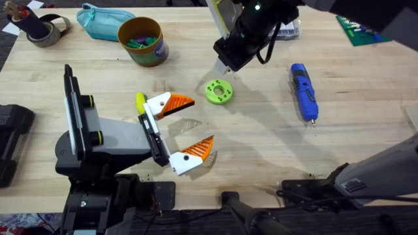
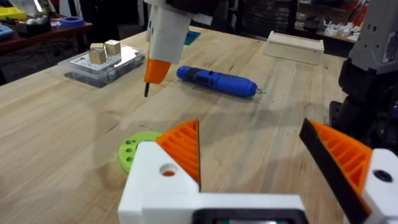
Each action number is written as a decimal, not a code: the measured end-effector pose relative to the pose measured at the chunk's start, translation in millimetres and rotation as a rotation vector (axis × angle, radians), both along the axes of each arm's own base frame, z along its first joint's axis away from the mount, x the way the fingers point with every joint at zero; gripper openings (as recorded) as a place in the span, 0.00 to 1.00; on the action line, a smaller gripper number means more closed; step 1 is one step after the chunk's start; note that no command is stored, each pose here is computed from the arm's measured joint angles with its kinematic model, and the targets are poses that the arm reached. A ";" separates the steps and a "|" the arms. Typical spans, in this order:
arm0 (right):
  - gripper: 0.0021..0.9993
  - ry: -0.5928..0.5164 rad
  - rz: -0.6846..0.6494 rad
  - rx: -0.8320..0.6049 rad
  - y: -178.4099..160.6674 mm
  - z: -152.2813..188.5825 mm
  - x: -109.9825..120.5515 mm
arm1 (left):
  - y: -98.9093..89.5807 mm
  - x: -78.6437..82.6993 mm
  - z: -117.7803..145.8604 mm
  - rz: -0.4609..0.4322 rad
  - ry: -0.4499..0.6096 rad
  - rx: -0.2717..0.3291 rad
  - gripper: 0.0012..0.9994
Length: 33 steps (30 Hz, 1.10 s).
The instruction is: Pick up the gripper from the table and insert it into the empty holder that is missing its gripper. Then pick up a screw, insert it into the mounting hole, and use the screwdriver to tighten it. Finally, clean up the table by picking up the vegetable and placing it into the bucket.
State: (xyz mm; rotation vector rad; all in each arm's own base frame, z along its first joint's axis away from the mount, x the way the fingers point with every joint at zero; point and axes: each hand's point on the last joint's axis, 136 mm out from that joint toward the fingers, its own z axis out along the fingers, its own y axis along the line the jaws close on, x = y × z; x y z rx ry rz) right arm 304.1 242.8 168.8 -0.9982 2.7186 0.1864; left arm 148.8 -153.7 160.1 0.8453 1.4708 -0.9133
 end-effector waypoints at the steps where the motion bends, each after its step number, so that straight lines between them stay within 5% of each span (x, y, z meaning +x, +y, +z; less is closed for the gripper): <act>1: 0.00 0.002 0.000 0.000 -0.2 -0.1 -0.5 | 0.0 0.0 0.0 0.000 0.000 0.000 0.99; 14: 0.01 0.043 0.006 -0.032 -7.7 4.0 -10.7 | 0.0 0.0 0.0 0.000 0.000 0.000 0.99; 33: 0.01 -0.187 0.186 0.062 -20.8 163.1 -28.3 | 0.0 0.0 0.0 0.000 0.000 0.000 0.99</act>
